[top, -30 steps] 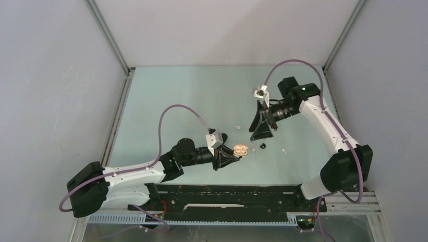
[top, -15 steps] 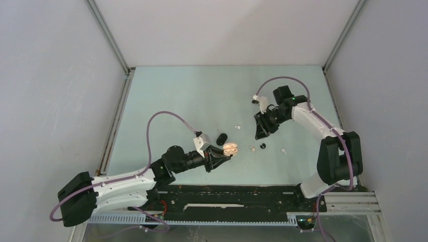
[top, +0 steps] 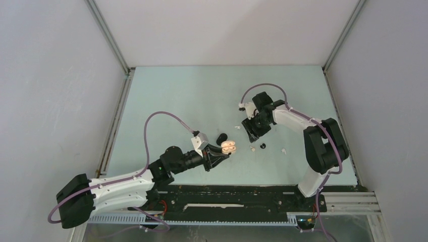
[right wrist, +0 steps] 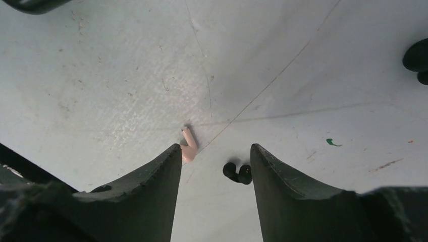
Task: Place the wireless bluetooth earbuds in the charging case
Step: Pick up the earbud from the center of the board.
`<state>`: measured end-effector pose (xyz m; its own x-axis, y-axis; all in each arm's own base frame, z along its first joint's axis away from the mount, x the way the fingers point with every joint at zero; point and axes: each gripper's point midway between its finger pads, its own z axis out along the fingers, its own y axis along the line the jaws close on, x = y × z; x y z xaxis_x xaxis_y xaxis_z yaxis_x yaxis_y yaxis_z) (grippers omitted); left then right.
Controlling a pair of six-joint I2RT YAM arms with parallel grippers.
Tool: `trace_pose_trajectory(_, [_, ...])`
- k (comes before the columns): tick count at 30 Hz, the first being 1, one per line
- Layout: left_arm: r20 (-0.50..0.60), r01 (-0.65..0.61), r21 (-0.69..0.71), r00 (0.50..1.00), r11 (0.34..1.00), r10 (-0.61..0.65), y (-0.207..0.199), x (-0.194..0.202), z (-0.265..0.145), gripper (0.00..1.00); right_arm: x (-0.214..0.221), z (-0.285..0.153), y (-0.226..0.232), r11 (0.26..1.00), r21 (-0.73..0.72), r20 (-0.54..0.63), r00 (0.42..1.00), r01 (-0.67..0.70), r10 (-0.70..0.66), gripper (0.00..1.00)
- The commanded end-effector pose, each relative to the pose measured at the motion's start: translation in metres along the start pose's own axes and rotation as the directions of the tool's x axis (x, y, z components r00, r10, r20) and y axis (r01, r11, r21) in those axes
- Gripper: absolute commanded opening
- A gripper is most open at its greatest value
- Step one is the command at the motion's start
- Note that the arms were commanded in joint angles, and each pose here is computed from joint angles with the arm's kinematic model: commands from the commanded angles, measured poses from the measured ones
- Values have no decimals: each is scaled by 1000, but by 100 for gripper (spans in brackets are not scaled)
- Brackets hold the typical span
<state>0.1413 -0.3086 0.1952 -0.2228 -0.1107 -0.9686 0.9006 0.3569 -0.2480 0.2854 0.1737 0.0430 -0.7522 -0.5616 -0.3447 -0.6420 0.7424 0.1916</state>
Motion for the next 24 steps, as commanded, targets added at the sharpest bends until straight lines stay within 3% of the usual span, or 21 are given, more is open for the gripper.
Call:
trace_pose_trajectory(1, [53,-14,9,998,1000,13,-5,-23,3,0,0,11,-1,999,43,-21,1000,20,-19,57])
trace_pose_trajectory(10, [58,-8,9,998,1000,8,-5,-24,3,0,8,22,12,996,31,-74,994,84,-81,62])
trace_pose_trajectory(24, [43,-18,8,999,1000,17,-4,-20,5,0,29,17,-4,964,175,-163,971,200,-172,60])
